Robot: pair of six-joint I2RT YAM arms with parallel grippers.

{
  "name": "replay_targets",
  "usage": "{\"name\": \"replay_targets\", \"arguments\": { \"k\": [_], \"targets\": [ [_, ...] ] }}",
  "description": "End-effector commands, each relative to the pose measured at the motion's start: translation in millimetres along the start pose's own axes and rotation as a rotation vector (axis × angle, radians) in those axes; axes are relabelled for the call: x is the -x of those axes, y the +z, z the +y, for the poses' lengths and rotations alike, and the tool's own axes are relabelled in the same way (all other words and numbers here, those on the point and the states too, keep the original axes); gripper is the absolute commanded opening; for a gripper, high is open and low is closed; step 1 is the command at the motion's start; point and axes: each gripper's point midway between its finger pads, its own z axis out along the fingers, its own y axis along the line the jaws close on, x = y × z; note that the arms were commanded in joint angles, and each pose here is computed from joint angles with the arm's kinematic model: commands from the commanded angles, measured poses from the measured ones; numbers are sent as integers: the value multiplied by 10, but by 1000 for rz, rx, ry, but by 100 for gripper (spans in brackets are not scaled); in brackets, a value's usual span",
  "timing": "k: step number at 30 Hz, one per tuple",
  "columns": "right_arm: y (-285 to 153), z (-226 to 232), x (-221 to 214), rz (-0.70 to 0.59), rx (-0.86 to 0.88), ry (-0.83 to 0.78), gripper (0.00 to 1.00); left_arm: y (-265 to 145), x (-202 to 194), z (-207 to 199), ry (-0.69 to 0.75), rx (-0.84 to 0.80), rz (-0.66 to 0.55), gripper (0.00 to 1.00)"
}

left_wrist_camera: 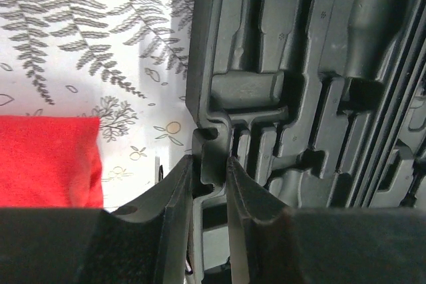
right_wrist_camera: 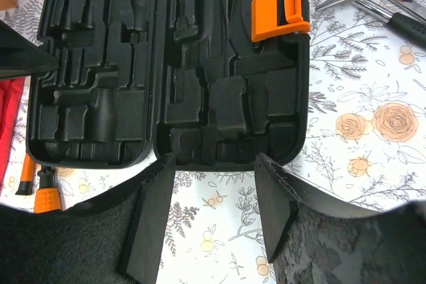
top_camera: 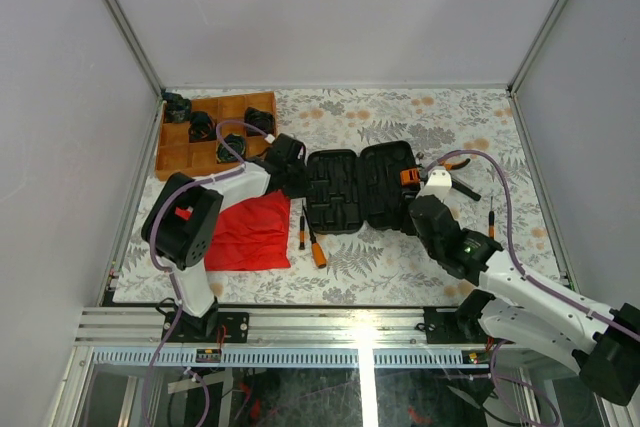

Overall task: Sort the tools into containers
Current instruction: Open the storage box at the center of the board.

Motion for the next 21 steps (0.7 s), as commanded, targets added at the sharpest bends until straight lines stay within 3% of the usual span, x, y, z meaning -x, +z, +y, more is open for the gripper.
{"name": "replay_targets", "arguments": {
  "k": [1,12,21],
  "targets": [
    [39,142,115,-31,61,16,58,26,-143,495,-19,122,41,1],
    [-94,5,320,-69,4,-23,65,-50,-138,751,-55,155,43,0],
    [97,45,300,50,-2,6,65,-239,-174,882,-76,157,32,0]
  ]
}}
